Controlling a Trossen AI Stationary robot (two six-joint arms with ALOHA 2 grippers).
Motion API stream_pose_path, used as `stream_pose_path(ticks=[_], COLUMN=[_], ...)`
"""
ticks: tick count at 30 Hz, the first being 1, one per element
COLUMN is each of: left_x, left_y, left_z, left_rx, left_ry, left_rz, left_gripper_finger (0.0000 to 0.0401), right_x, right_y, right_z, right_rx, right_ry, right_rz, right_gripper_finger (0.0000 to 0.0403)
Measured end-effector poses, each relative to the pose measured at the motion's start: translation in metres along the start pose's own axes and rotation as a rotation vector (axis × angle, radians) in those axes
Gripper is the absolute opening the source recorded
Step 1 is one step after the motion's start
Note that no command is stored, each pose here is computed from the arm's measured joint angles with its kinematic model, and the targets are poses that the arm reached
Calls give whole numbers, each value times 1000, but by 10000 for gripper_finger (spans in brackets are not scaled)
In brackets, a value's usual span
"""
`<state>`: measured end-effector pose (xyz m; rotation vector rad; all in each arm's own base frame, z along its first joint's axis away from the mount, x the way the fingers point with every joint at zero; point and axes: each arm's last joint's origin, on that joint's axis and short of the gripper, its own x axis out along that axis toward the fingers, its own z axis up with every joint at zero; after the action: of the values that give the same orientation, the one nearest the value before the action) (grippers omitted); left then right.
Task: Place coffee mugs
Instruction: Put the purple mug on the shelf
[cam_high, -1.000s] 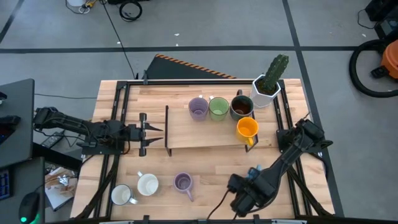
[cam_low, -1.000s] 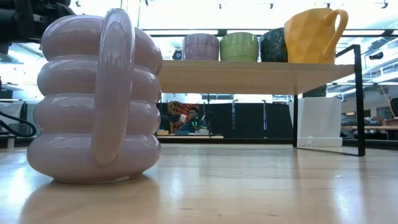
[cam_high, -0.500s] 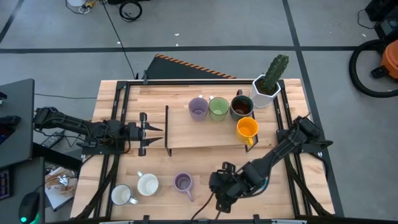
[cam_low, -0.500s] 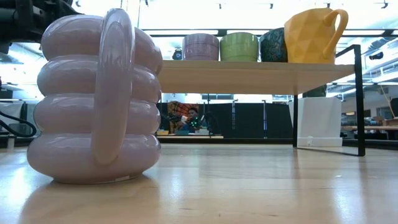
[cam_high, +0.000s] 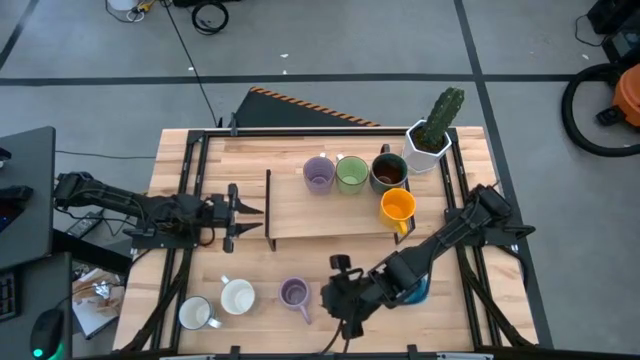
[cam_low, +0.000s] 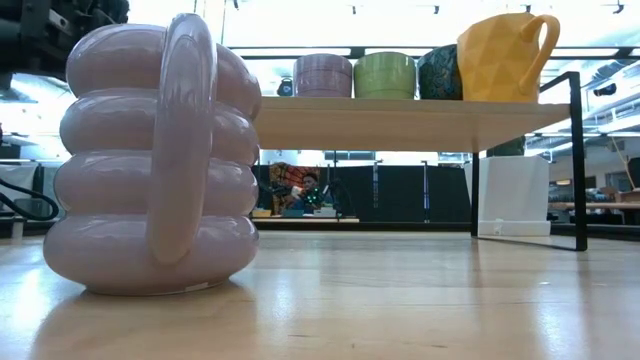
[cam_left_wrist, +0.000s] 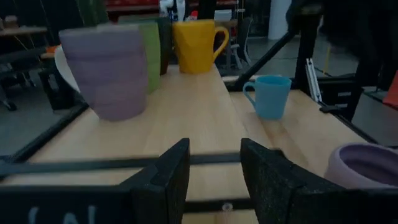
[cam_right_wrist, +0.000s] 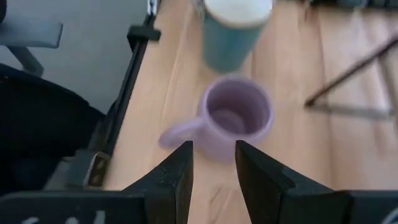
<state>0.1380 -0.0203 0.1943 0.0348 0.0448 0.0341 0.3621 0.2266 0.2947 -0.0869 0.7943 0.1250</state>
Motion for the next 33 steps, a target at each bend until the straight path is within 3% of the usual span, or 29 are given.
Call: stream_pose_path(ticks=[10,18,24,28,33], left_x=[0,0,-1,-1,3], left_y=[0,-2,-10,-21,-49], left_z=[-5,1,27,46,61], left_rx=[-60,-66,-13,25,71], left_ry=[49,3,93,200,289], left_rz=[-1,-36,-64,-22,-98], left_gripper_finger=[149,149,149,149,149], right_x=[18,7,-11,-22,-23], right_y=[-29,-43,-46,-43,-39], right_z=[7,12,5,3,-3], right_rx=[-184,-202,-194,-162,-136], right_ry=[-65,-25,58,57,89], right_rz=[-40,-161,-340,-378,-382], right_gripper_finger=[125,125,125,125,125])
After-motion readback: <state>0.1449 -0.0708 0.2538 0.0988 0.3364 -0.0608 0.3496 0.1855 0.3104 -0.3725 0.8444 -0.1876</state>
